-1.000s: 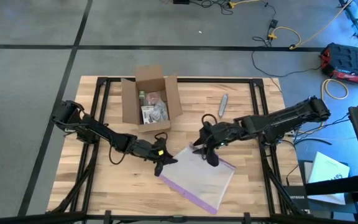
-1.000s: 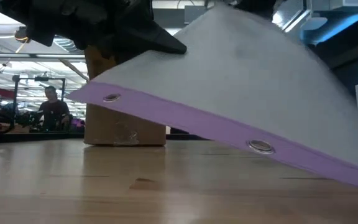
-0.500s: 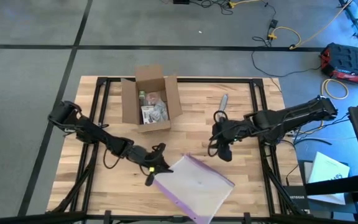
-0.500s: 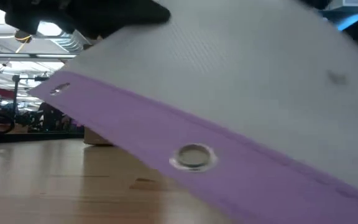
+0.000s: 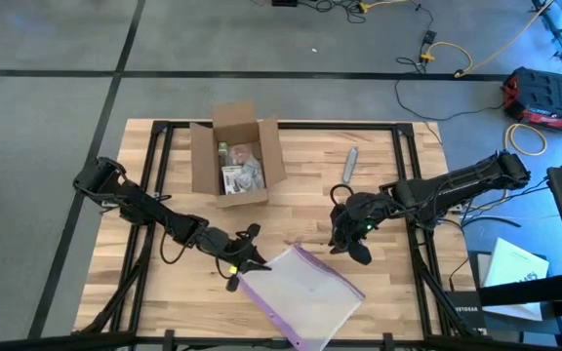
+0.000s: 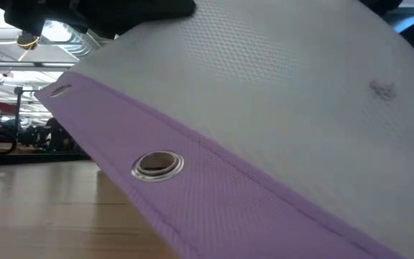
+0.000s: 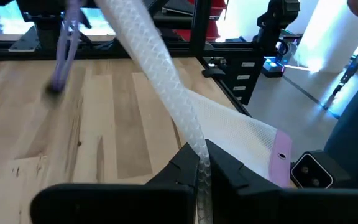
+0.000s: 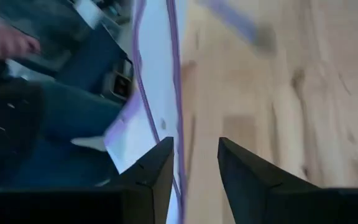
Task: Unpack boxes
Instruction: Open the zip bag
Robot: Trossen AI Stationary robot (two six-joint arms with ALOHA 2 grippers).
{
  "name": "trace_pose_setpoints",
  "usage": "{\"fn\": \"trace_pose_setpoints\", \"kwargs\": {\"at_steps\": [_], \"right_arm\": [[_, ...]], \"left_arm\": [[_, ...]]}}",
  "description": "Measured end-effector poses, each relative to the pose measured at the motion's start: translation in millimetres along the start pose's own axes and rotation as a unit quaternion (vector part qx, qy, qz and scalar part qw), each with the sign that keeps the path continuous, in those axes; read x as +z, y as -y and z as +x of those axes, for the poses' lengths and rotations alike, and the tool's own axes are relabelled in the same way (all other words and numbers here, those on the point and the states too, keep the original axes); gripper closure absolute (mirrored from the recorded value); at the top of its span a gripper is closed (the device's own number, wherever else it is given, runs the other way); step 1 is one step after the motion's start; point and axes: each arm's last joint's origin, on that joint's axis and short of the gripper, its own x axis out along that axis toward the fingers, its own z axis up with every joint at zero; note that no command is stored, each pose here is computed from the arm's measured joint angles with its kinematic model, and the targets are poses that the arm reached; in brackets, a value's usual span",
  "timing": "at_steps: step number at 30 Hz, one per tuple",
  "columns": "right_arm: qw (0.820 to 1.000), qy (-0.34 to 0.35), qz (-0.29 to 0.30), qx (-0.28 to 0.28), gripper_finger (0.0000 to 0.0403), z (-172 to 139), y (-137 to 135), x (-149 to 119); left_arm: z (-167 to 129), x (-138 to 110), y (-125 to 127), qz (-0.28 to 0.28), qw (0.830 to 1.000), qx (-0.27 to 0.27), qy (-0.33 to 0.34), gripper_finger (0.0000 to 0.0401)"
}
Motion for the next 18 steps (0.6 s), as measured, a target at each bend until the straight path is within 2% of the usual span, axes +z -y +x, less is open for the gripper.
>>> {"fn": "trace_pose_setpoints", "kwargs": {"at_steps": [8, 18], "right_arm": [[0.999, 0.042, -0.003, 0.003, 0.0263, 21, 6, 6], [1.0, -0.008, 0.013, -0.013, 0.0226, 48, 19, 1]], "left_arm": [[0, 0, 0, 0.002, 1.0, 0.001, 0.0, 0.0401], [0, 0, 0, 0.002, 1.0, 0.001, 0.0, 0.0401]]}}
